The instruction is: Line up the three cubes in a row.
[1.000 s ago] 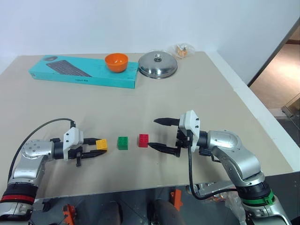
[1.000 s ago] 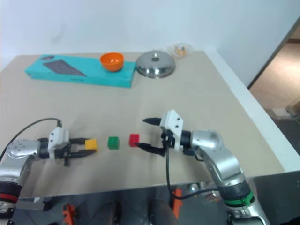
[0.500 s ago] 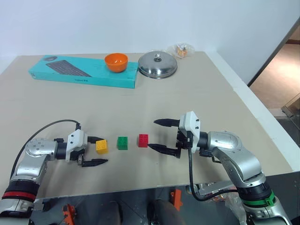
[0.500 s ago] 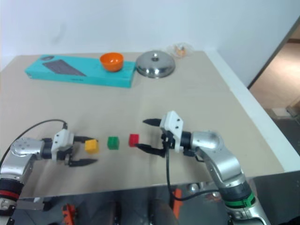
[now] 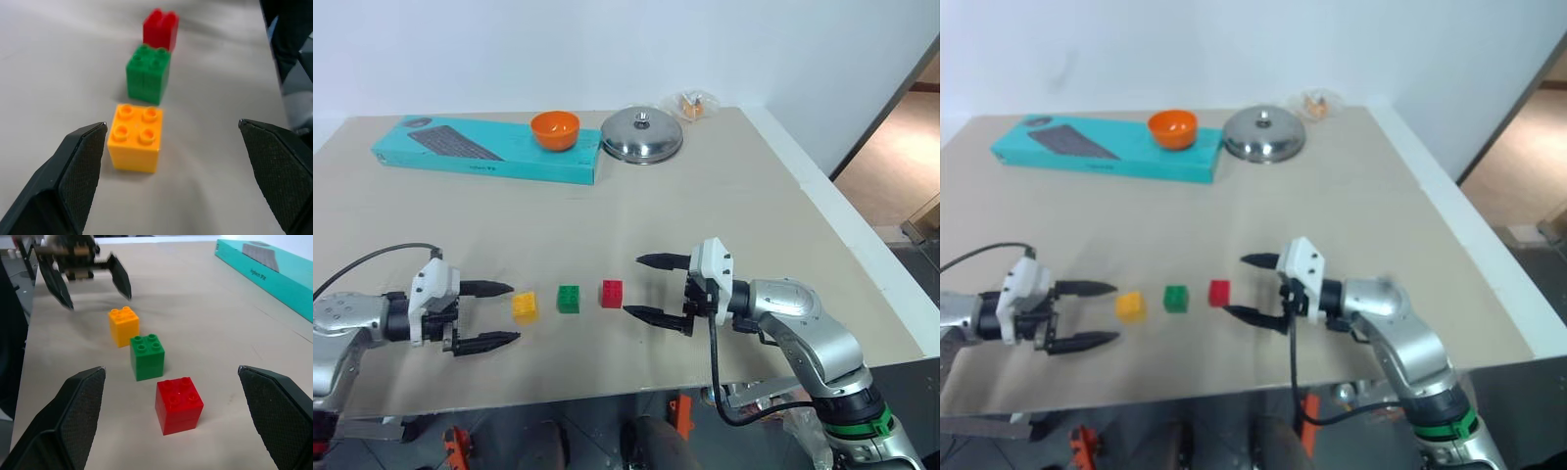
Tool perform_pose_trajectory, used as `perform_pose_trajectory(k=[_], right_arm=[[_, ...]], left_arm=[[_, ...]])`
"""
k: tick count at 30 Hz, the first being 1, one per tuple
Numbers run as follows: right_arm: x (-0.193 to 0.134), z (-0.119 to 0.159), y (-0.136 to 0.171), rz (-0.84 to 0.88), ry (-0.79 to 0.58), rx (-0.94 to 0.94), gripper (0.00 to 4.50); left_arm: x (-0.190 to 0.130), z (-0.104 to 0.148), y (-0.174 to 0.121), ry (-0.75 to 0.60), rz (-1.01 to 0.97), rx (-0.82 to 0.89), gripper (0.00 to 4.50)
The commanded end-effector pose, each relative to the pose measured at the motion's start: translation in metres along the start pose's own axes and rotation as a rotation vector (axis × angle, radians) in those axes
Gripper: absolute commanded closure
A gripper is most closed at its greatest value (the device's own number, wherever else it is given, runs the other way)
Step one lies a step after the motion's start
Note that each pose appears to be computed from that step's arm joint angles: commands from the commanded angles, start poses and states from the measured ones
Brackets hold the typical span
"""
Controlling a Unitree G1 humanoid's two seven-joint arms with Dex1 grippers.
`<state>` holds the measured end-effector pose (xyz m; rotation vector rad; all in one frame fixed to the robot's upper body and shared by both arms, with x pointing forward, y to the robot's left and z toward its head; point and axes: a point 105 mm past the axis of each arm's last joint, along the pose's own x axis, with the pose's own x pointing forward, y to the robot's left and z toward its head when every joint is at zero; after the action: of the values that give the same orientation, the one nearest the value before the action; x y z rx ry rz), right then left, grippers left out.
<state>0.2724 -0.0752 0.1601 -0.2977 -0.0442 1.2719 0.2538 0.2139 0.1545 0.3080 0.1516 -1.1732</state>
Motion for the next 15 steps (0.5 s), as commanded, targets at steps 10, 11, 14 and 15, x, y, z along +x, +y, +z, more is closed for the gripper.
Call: perform_pose_trajectory(k=[10, 11, 14, 15], right_arm=[[0.002, 0.024, -0.026, -0.062, -0.078, -0.049, 0.0], [0.002, 0.024, -0.031, -0.082, -0.074, -0.055, 0.0], [0.003, 0.022, -0.044, -0.139, -0.068, -0.057, 0.0], [0.003, 0.02, -0.048, -0.161, -0.066, -0.054, 0.0]], left_arm=[[0.035, 0.037, 0.064, -0.195, 0.456, 0.043, 0.04], [0.039, 0.035, 0.065, -0.183, 0.462, 0.052, 0.04], [0.046, 0.03, 0.071, -0.175, 0.478, 0.058, 0.04], [0.048, 0.027, 0.073, -0.162, 0.486, 0.066, 0.04]])
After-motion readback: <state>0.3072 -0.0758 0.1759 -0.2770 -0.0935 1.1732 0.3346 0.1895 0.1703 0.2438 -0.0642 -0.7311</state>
